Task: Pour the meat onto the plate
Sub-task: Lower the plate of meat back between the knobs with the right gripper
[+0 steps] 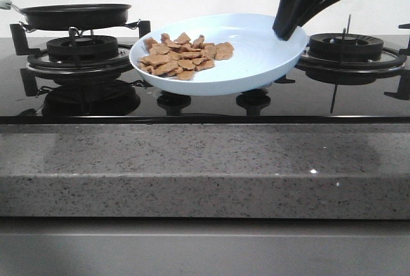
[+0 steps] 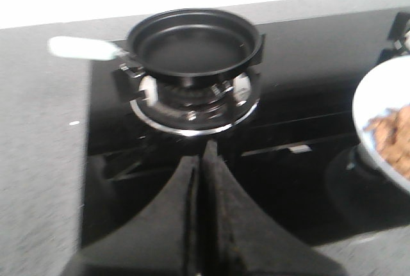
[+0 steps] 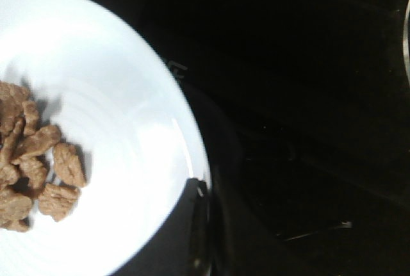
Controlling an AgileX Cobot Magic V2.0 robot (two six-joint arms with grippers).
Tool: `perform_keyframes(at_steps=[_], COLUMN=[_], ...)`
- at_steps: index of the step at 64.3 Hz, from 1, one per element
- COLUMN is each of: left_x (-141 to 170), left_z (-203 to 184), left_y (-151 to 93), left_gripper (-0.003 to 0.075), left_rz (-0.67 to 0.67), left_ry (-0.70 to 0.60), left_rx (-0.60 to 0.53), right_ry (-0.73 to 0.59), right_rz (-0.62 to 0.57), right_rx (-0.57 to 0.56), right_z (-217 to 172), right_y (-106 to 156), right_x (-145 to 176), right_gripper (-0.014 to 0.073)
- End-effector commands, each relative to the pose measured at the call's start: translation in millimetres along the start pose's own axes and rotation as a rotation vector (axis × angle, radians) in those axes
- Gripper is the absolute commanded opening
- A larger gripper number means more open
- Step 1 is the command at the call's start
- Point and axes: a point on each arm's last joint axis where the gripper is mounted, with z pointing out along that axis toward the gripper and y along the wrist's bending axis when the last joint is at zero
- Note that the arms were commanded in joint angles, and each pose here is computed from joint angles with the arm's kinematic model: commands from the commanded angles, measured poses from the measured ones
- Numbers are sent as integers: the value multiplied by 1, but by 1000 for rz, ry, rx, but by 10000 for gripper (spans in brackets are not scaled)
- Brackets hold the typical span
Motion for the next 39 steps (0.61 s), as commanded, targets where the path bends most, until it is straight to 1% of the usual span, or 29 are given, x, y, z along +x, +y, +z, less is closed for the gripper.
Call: perform_keyframes(at_steps=[1,9,26,31,39], left_x=[-2,6,6,6,6], left_z=[-15,-26,-31,-31,-31], left_y=[2,1,0,0,0], left_gripper=[-20,-20,-20,-20,-20], left_rz=[12,13,17,17,17], left_ry=[-160,-223,-249,-249,-247], left_rx=[-75,-101,-106,-106,-106], right_ry=[-113,-113,-122,-146,-171], right_rz=[-3,-3,-1,12,60], right_rx=[-18,-18,-19,-31,-48], right_z=[-25,-25,-25,-27,-29], right_y=[6,6,6,7,0], right_x=[-10,-10,-11,-16,-32], right_gripper=[-60,-60,-60,-60,-60])
